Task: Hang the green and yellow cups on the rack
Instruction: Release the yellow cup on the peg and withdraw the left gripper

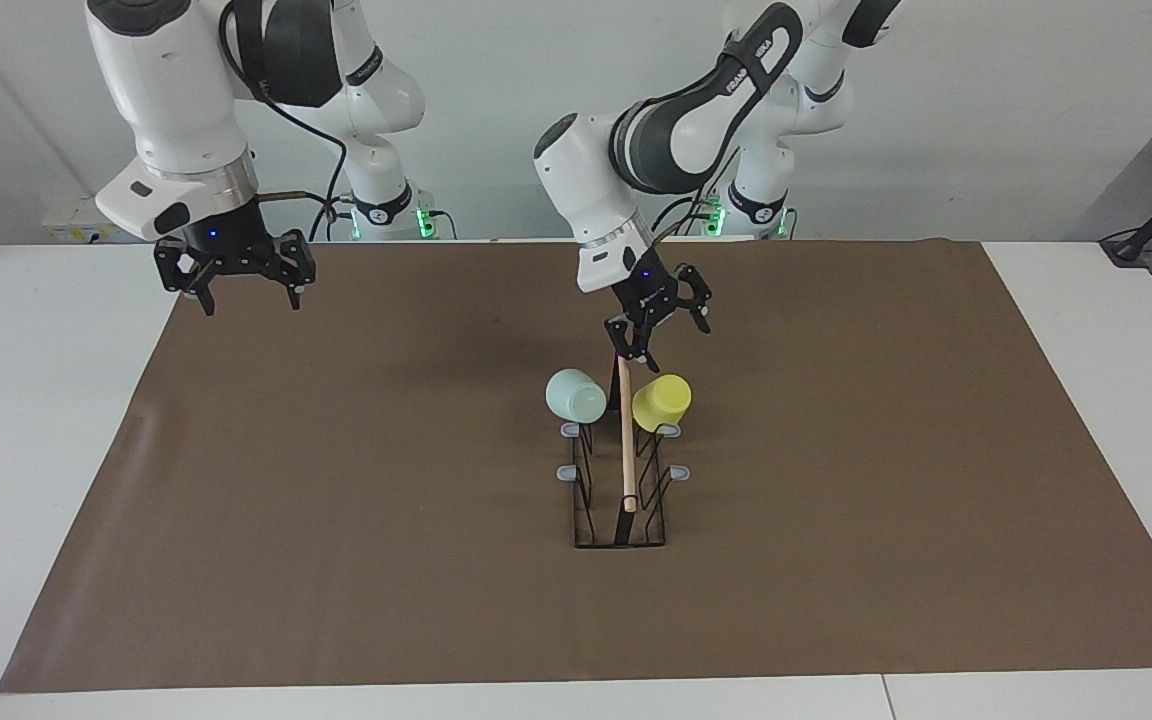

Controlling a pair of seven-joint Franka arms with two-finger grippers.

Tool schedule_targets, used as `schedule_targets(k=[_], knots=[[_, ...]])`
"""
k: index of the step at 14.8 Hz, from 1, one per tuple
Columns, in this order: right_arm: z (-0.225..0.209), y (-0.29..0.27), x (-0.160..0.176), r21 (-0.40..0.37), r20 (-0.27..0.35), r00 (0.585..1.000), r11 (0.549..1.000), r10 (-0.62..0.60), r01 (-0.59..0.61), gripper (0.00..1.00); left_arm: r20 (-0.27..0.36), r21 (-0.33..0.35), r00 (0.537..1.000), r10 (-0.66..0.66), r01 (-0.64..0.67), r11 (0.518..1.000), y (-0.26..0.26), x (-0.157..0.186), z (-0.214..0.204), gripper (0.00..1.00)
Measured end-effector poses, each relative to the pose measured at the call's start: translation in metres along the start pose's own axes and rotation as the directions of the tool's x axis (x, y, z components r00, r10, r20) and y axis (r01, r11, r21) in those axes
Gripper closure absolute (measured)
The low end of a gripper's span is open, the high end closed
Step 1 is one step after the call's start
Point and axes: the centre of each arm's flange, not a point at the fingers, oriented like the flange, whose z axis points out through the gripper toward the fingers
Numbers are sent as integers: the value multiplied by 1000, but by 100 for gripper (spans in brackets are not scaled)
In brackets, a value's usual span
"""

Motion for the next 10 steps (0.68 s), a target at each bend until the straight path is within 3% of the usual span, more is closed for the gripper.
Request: schedule_targets(k=[4, 8, 10], knots=[[-9, 21, -12, 104, 65, 991, 987, 119, -125, 0, 140, -128, 987, 82, -64, 990, -37, 49, -12, 0], [-3, 25, -10, 109, 77, 989, 985, 127, -135, 0, 218, -251, 955, 201, -144, 957, -99, 97, -14, 0], [-1, 24, -10, 109, 85, 988, 985, 126, -135, 0, 233, -276, 954, 190, -123, 953, -128, 115, -10, 0]])
